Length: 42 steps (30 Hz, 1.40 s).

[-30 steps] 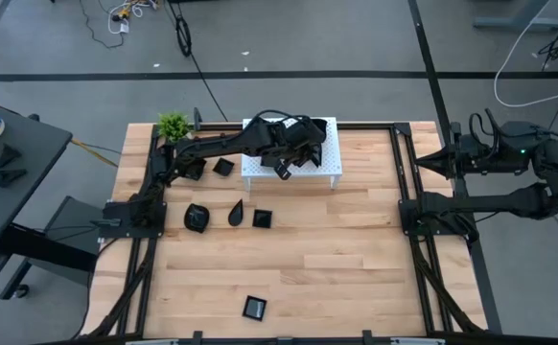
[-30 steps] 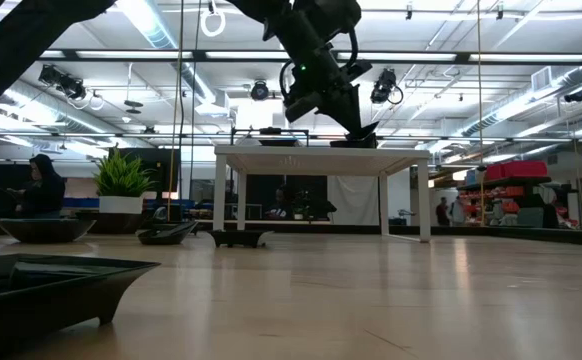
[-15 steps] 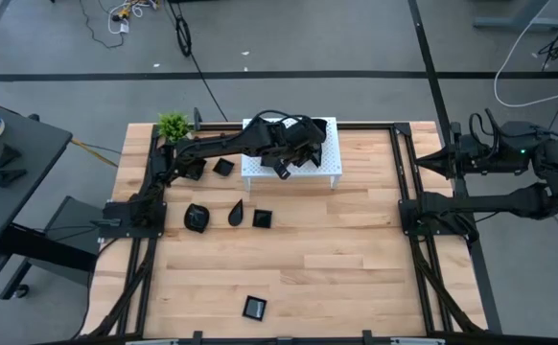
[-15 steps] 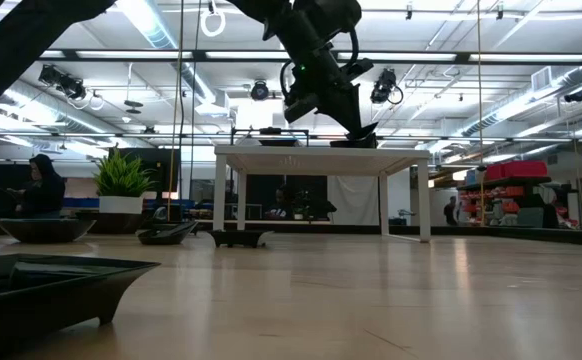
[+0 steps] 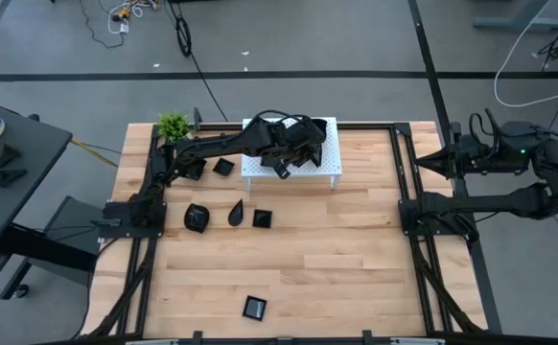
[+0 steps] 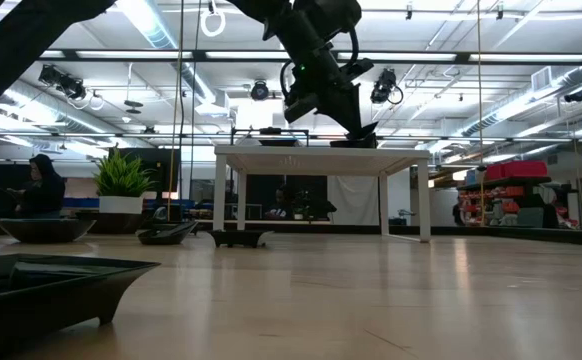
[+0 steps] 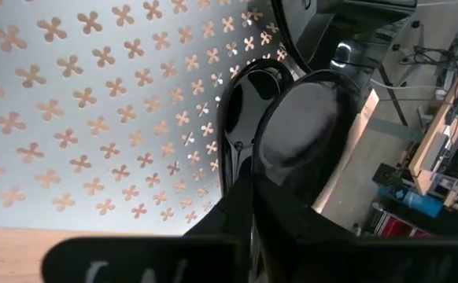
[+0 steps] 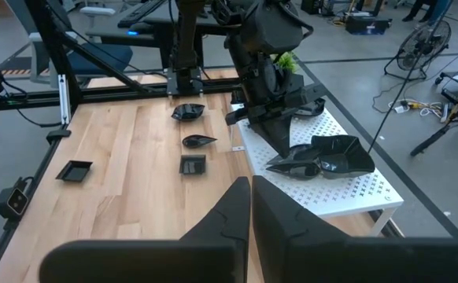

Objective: Pick & Place Mini shaped plates
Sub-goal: Stack the drop-shaped plate on top of the drop-shaped plate on the shelf

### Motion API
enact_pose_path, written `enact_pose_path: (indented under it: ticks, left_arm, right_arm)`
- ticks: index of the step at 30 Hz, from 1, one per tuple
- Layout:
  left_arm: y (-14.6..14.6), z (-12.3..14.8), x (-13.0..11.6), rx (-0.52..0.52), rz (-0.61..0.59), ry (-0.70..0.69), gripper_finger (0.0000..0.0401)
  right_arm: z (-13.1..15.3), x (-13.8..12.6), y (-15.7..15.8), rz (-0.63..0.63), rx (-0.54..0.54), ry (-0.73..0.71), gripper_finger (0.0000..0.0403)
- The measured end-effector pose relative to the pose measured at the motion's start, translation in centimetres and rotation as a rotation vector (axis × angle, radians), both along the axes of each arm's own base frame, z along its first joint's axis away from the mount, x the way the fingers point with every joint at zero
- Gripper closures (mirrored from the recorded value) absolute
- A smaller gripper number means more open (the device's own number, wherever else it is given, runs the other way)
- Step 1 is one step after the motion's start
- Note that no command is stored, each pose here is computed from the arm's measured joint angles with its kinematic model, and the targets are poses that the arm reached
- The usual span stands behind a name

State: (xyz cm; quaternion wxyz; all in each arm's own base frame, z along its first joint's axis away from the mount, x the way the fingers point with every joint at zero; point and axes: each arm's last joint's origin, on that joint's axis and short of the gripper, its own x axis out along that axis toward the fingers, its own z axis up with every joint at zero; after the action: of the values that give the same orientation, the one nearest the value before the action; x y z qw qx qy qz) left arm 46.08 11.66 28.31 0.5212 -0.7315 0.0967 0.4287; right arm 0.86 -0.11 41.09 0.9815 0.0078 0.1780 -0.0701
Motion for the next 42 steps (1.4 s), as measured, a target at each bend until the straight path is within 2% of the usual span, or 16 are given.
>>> enact_pose_path:
  ticks: [8, 19, 25, 30, 39, 42]
  left_arm:
    - [0.0, 0.0, 0.0, 0.000, 0.001, 0.000, 0.0340]
    - [0.0, 0.4, 0.0, 0.004, -0.006, -0.025, 0.0332]
    - [-1.0, 1.7, 0.2, 0.112, -0.079, -0.049, 0.0332]
    - [-3.0, 2.0, 0.6, 0.193, -0.218, -0.034, 0.0332]
    - [-5.8, 2.0, 1.1, 0.342, -0.633, -0.008, 0.0332]
    - [-6.7, 2.0, 1.2, 0.359, -0.750, -0.023, 0.0332]
  right_arm:
    - [0.0, 0.0, 0.0, 0.000, 0.000, 0.000, 0.0383]
    - [0.0, 0.0, 0.0, 0.000, 0.000, 0.000, 0.0383]
    - [0.0, 0.0, 0.0, 0.000, 0.000, 0.000, 0.0383]
    - [0.0, 0.0, 0.0, 0.000, 0.000, -0.001, 0.0383]
    - [0.0, 0.0, 0.0, 0.000, 0.000, 0.000, 0.0383]
    - [0.0, 0.0, 0.0, 0.000, 0.000, 0.000, 0.0383]
